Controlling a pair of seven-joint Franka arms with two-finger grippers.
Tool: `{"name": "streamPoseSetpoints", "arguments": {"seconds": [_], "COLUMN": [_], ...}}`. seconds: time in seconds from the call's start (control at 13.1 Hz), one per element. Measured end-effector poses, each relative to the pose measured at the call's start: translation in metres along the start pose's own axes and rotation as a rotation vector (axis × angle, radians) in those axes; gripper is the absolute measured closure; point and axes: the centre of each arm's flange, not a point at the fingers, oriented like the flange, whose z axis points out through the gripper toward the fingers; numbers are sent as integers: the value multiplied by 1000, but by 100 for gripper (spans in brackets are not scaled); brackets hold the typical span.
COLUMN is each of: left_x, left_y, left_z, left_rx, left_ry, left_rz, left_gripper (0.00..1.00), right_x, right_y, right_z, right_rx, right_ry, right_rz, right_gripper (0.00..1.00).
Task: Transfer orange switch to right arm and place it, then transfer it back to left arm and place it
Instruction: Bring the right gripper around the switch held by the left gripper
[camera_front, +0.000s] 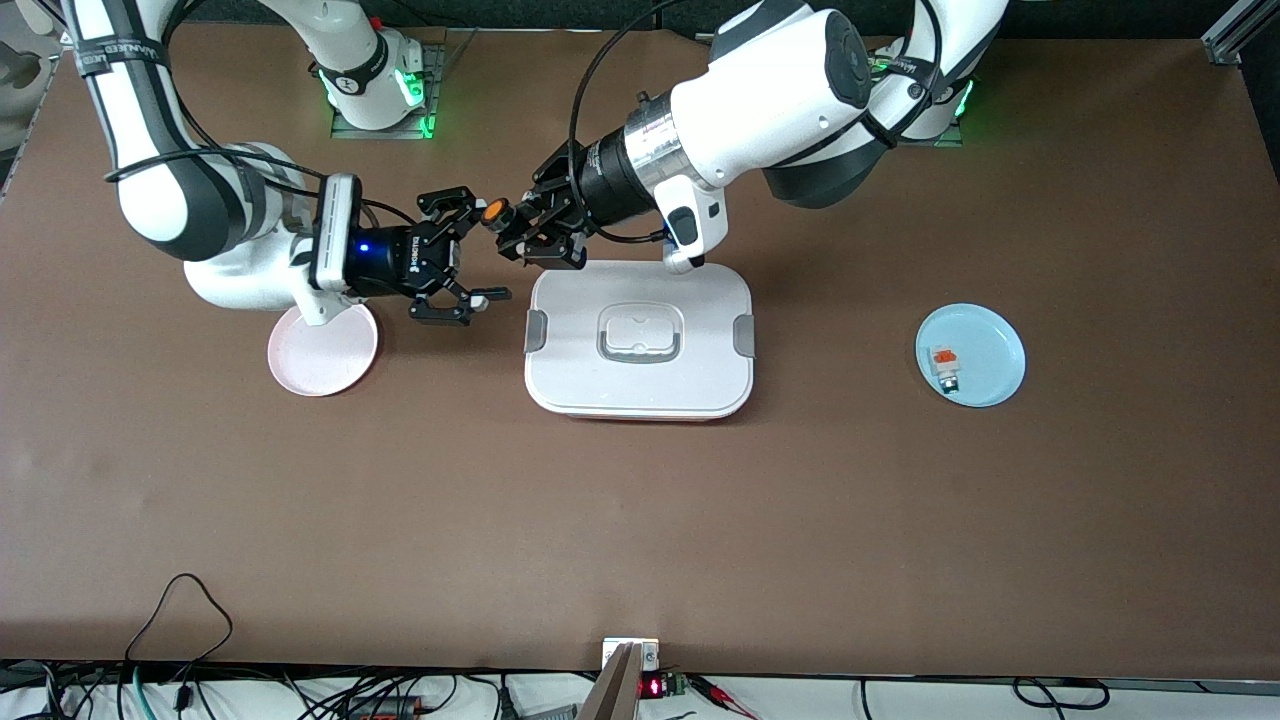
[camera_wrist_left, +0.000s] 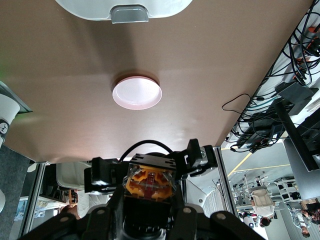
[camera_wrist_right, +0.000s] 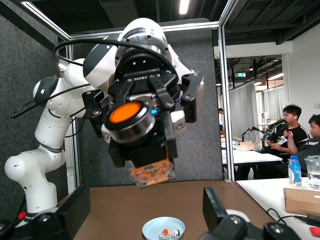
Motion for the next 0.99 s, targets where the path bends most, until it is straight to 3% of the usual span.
{"name": "streamPoseSetpoints", "arguments": {"seconds": [0.23,0.69,0.84,0.99], "left_x": [0,0,0,-2], "left_y": [0,0,0,2], "left_z": [0,0,0,-2], "left_rx": [0,0,-1,-8], "left_ry": [0,0,0,-5], "left_rz": [0,0,0,1], "left_gripper": [59,59,59,59], "right_x": [2,4,11,15], "right_y": [-3,-6,-4,-3], "right_z": [20,34,35,35], "right_rx": [-14,-14,-15,-18], "right_ry": [59,75,78,77], "right_rz": [13,10,-6,-16], "right_gripper": [0,4,23,32]}}
